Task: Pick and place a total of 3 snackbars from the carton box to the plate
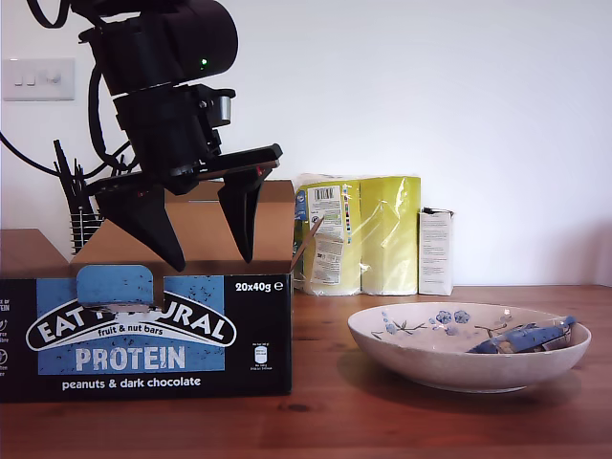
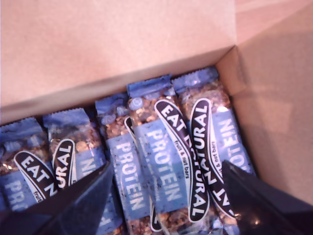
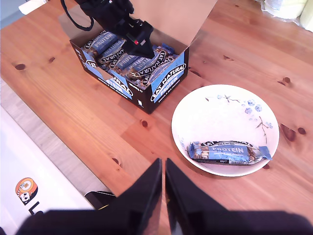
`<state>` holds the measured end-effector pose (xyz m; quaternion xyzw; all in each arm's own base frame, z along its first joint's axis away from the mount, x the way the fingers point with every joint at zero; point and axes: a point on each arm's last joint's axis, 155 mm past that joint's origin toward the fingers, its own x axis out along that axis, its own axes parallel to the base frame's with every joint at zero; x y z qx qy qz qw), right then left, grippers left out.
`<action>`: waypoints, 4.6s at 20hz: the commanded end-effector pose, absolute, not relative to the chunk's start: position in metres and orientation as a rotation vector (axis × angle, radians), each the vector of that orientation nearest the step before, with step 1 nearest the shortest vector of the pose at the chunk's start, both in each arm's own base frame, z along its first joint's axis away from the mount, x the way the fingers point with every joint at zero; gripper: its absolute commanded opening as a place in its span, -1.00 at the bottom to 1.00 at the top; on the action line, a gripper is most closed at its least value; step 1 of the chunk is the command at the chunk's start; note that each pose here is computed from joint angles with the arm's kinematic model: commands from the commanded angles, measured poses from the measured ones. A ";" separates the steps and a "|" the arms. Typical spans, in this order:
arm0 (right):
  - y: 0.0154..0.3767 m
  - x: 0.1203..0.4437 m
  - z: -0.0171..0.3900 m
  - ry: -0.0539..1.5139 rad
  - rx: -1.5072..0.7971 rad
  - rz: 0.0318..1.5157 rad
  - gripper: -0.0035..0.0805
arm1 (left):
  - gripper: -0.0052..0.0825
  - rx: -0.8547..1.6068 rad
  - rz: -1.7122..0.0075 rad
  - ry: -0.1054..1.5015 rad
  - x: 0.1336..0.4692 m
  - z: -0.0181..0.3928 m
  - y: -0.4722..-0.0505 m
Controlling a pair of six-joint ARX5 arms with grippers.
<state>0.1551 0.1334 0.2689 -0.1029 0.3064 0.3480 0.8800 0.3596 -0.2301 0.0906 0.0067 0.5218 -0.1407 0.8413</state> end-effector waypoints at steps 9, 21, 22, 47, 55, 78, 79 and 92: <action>0.138 0.152 0.272 0.622 -0.226 0.755 -0.95 | 0.53 0.044 -0.274 1.147 0.361 0.068 -0.231; 0.139 0.151 0.272 0.616 -0.243 0.766 -0.95 | 0.53 0.089 -0.262 1.210 0.354 0.041 -0.233; 0.139 0.151 0.272 0.616 -0.243 0.766 -0.95 | 0.53 0.092 -0.262 1.216 0.353 0.039 -0.233; 0.141 0.154 0.277 0.586 -0.245 0.769 -0.95 | -0.59 0.197 -0.359 1.032 0.354 0.142 -0.228; 0.127 0.142 0.292 0.535 -0.139 0.720 -0.95 | -0.59 0.149 -0.705 0.653 0.338 0.244 -0.310; 0.075 0.122 0.286 0.523 -0.059 0.523 -0.95 | -0.59 0.262 -1.008 0.587 0.326 0.157 -0.468; 0.075 0.122 0.286 0.523 -0.059 0.523 -0.95 | -0.59 0.285 -1.007 0.619 0.328 0.148 -0.471; 0.075 0.121 0.285 0.528 -0.061 0.524 -0.95 | -0.59 0.557 -0.888 0.961 0.339 0.045 -0.449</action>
